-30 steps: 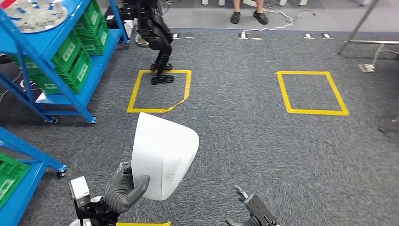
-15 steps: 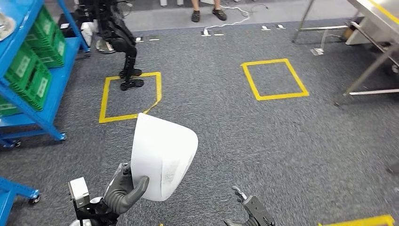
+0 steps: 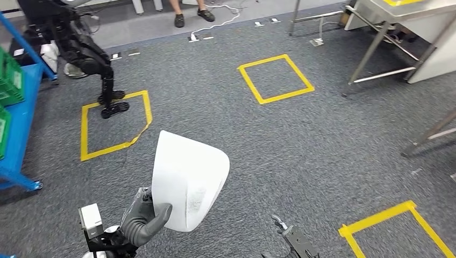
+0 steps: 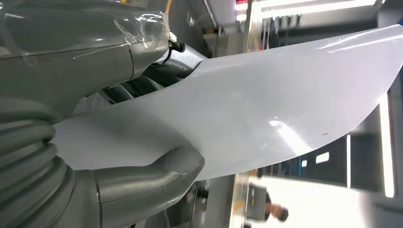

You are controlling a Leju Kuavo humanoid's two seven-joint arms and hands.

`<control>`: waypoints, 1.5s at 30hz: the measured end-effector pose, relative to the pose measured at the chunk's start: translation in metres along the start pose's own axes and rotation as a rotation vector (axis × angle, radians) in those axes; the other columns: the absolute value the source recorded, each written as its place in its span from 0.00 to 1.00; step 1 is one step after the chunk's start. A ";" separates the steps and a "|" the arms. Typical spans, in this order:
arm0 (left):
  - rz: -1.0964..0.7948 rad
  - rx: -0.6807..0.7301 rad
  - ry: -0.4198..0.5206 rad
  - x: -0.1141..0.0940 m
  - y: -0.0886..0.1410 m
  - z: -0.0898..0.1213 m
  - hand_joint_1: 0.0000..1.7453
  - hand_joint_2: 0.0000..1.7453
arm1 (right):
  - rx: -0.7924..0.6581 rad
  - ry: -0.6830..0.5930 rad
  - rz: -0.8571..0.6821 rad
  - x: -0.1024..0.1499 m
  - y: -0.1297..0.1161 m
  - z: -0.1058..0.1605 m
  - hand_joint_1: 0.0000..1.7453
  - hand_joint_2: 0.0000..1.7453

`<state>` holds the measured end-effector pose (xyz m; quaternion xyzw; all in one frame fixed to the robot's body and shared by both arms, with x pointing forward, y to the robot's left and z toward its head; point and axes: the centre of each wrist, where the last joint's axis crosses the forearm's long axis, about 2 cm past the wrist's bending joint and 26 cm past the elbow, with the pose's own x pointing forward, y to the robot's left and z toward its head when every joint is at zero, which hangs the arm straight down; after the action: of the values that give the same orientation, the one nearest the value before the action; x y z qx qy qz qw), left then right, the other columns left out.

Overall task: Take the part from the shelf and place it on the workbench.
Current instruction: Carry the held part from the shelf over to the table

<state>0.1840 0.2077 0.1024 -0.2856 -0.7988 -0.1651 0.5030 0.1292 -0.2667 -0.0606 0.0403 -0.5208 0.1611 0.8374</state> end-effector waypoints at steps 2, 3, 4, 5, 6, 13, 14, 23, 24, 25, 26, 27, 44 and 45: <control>0.002 -0.002 0.006 -0.001 0.000 0.000 1.00 1.00 | -0.001 0.005 -0.003 -0.001 0.001 0.001 0.00 1.00; 0.003 -0.003 0.007 -0.001 0.000 0.000 1.00 1.00 | -0.001 0.007 -0.004 -0.001 0.001 0.002 0.00 1.00; 0.003 -0.002 0.007 -0.001 0.000 0.000 1.00 1.00 | -0.001 0.007 -0.004 -0.001 0.001 0.002 0.00 1.00; 0.003 -0.003 0.007 -0.001 0.000 0.000 1.00 1.00 | -0.001 0.007 -0.004 -0.002 0.001 0.002 0.00 1.00; 0.003 -0.003 0.007 -0.001 0.000 0.000 1.00 1.00 | -0.001 0.007 -0.004 -0.002 0.001 0.002 0.00 1.00; 0.000 -0.011 -0.005 0.000 0.001 -0.007 1.00 1.00 | -0.002 0.013 -0.010 -0.003 0.003 0.005 0.00 1.00; 0.001 -0.012 -0.007 0.001 0.002 -0.008 1.00 1.00 | -0.003 0.013 -0.011 -0.003 0.003 0.006 0.00 1.00; 0.004 -0.025 0.007 -0.003 0.003 -0.013 1.00 1.00 | -0.011 0.031 -0.035 0.000 0.004 0.009 0.00 1.00; 0.003 -0.025 0.007 -0.003 0.004 -0.014 1.00 1.00 | -0.010 0.028 -0.037 0.001 0.004 0.008 0.00 1.00; 0.002 -0.023 0.007 -0.002 0.004 -0.014 1.00 1.00 | -0.008 0.028 -0.037 0.002 0.004 0.008 0.00 1.00; 0.001 -0.020 0.007 -0.002 0.004 -0.015 1.00 1.00 | -0.004 0.031 -0.037 0.002 0.005 0.008 0.00 1.00; -0.001 -0.016 0.007 -0.002 0.004 -0.015 1.00 1.00 | 0.001 0.035 -0.037 0.002 0.005 0.008 0.00 1.00; -0.009 0.001 0.021 -0.001 0.003 -0.007 1.00 1.00 | 0.039 -0.004 -0.023 0.012 0.006 -0.003 0.00 1.00; -0.008 0.001 0.020 -0.001 0.003 -0.007 1.00 1.00 | 0.038 -0.006 -0.023 0.013 0.005 -0.003 0.00 1.00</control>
<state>0.1917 0.2056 0.1044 -0.2804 -0.7951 -0.1693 0.5105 0.1354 -0.2582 -0.0514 0.0624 -0.5196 0.1613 0.8367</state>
